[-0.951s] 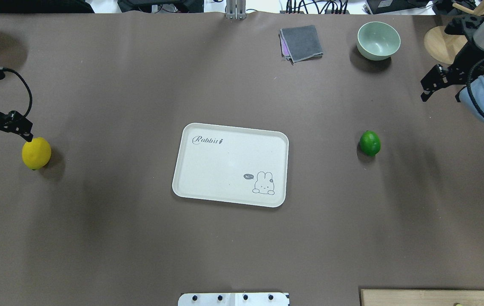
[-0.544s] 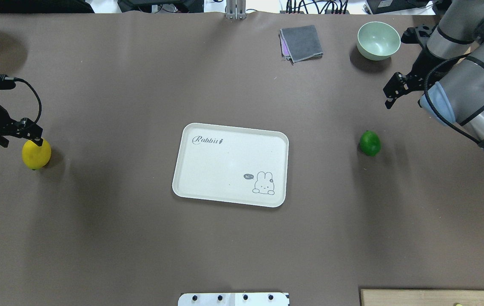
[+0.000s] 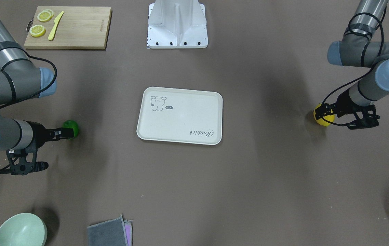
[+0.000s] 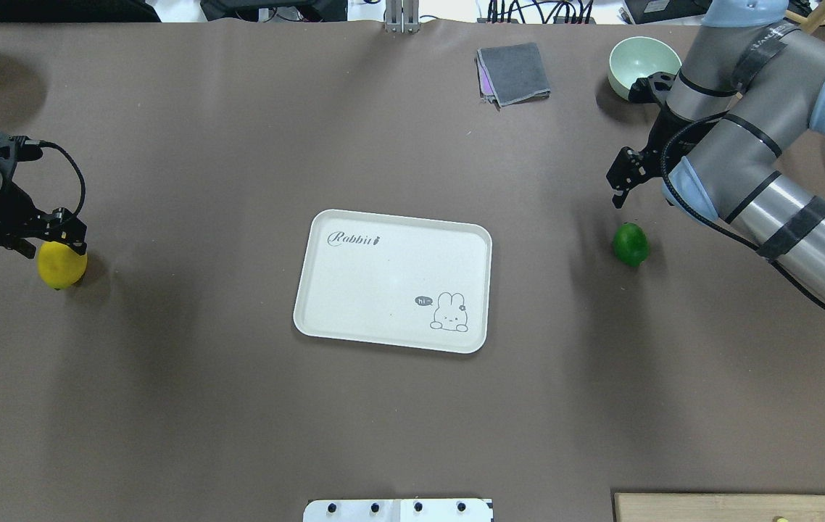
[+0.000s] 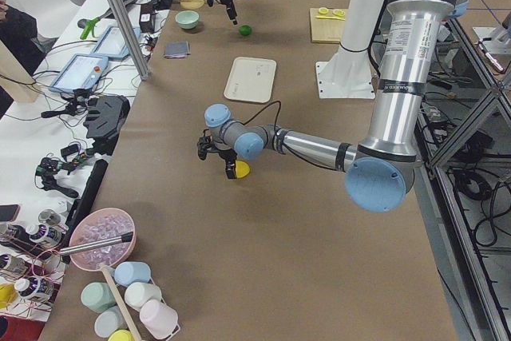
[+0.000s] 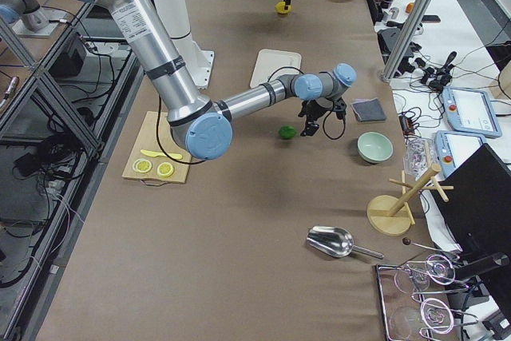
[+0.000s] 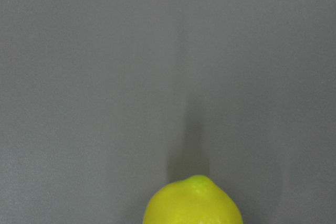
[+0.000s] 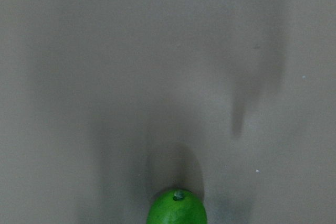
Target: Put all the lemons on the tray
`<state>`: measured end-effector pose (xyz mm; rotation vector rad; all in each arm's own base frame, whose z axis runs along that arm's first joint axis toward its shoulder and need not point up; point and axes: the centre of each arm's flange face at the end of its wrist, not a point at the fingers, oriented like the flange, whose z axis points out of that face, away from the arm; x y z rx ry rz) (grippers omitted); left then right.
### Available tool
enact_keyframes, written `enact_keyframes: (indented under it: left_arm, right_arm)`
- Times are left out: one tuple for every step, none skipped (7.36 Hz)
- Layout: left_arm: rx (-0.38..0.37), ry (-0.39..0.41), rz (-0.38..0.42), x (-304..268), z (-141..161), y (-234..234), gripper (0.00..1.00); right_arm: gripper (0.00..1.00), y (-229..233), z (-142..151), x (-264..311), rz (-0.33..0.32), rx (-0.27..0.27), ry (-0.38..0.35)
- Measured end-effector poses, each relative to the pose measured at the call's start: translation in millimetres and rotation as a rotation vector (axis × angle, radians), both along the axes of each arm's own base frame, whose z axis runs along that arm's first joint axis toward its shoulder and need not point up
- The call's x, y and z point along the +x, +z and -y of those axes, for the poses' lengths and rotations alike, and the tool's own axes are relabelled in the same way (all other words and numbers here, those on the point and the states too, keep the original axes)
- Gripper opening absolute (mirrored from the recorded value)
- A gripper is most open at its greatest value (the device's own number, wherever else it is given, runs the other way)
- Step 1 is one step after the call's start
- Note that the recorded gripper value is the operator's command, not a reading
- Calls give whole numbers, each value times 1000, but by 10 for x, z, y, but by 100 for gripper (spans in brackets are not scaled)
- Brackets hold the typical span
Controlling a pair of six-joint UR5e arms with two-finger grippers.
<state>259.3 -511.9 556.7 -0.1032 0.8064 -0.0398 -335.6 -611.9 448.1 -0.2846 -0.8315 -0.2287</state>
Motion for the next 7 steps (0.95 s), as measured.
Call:
enact_keyframes:
  left_arm:
    - [0, -2, -1, 1, -3, -6, 0]
    - [1, -2, -2, 1, -7, -19, 0]
    - [2, -2, -5, -3, -13, -32, 0]
    - [3, 2, -8, -8, -21, -42, 0]
    - [4, 7, -13, -11, -28, -66, 0]
    - [-4, 13, -26, -27, -29, -98, 0]
    - [-22, 16, -44, -107, -3, -118, 0]
  right_arm:
    - [98, 65, -52, -97, -4, -15, -16]
    - [97, 117, -107, -194, -8, -29, -30]
    - [96, 160, -129, -249, -12, -46, -33]
    - [95, 185, -135, -268, -13, -59, -33]
    - [93, 207, -137, -269, -15, -71, -33]
    - [90, 236, -145, -263, -20, -84, -32]
    - [89, 272, -166, -270, -28, -98, -34]
